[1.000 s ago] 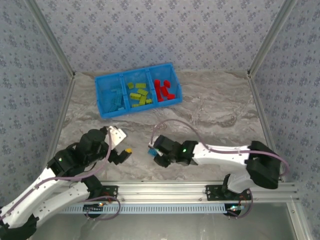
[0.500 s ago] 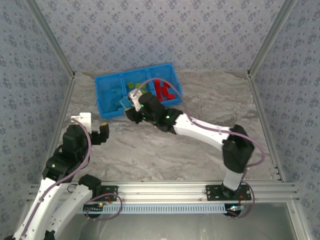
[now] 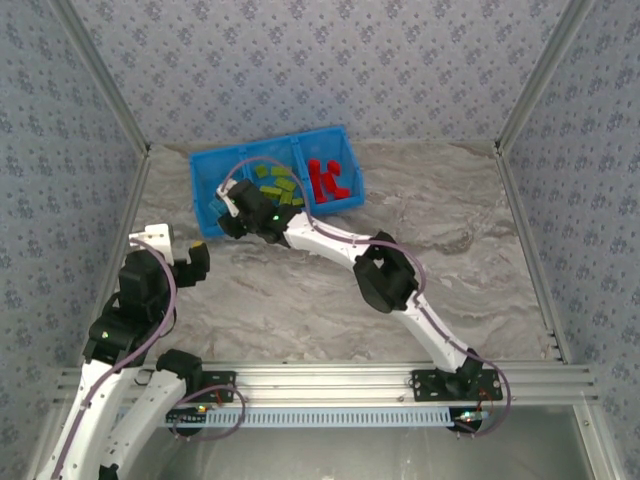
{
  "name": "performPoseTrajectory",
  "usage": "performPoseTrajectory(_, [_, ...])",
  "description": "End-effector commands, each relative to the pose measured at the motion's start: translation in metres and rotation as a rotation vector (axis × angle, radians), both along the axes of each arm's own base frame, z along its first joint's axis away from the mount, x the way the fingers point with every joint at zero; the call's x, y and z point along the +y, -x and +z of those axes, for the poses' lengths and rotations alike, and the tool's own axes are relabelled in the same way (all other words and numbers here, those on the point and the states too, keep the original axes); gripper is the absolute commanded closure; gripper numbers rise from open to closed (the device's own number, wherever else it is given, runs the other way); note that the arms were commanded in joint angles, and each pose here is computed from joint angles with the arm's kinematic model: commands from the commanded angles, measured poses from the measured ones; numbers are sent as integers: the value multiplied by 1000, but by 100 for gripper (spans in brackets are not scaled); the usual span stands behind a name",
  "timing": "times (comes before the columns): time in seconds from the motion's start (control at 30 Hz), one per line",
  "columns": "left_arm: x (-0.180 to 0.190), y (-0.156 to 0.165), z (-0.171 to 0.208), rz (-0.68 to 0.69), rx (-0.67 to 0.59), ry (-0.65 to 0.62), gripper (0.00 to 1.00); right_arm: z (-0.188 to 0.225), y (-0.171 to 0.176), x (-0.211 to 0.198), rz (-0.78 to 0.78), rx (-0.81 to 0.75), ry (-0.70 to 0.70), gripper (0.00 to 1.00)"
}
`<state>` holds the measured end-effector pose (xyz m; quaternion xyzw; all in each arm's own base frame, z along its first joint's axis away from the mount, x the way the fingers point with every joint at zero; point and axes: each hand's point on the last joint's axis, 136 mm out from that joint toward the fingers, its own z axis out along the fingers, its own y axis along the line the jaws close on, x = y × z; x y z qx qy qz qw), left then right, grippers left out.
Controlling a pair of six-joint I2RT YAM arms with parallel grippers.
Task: Sort the legos into containers by color
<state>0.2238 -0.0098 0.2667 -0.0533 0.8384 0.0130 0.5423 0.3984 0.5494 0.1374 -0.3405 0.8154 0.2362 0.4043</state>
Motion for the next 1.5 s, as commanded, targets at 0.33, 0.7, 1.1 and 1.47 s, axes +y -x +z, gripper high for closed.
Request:
performPoseTrajectory(0.33, [1, -1, 11, -2, -41, 2, 5, 29, -19, -3, -48, -41, 71, 45])
performPoseTrajectory(0.7, [0, -3, 9, -8, -32, -5, 5, 76, 20, -49, -31, -103, 140, 43])
performPoseTrajectory(1.1, [-12, -8, -3, -25, 32, 67, 2, 125, 86, -219, -215, -185, 88, 37])
performPoseTrajectory(1.47, [-24, -37, -47, 30, 58, 199, 1, 97, 96, -440, -749, -230, 14, 6])
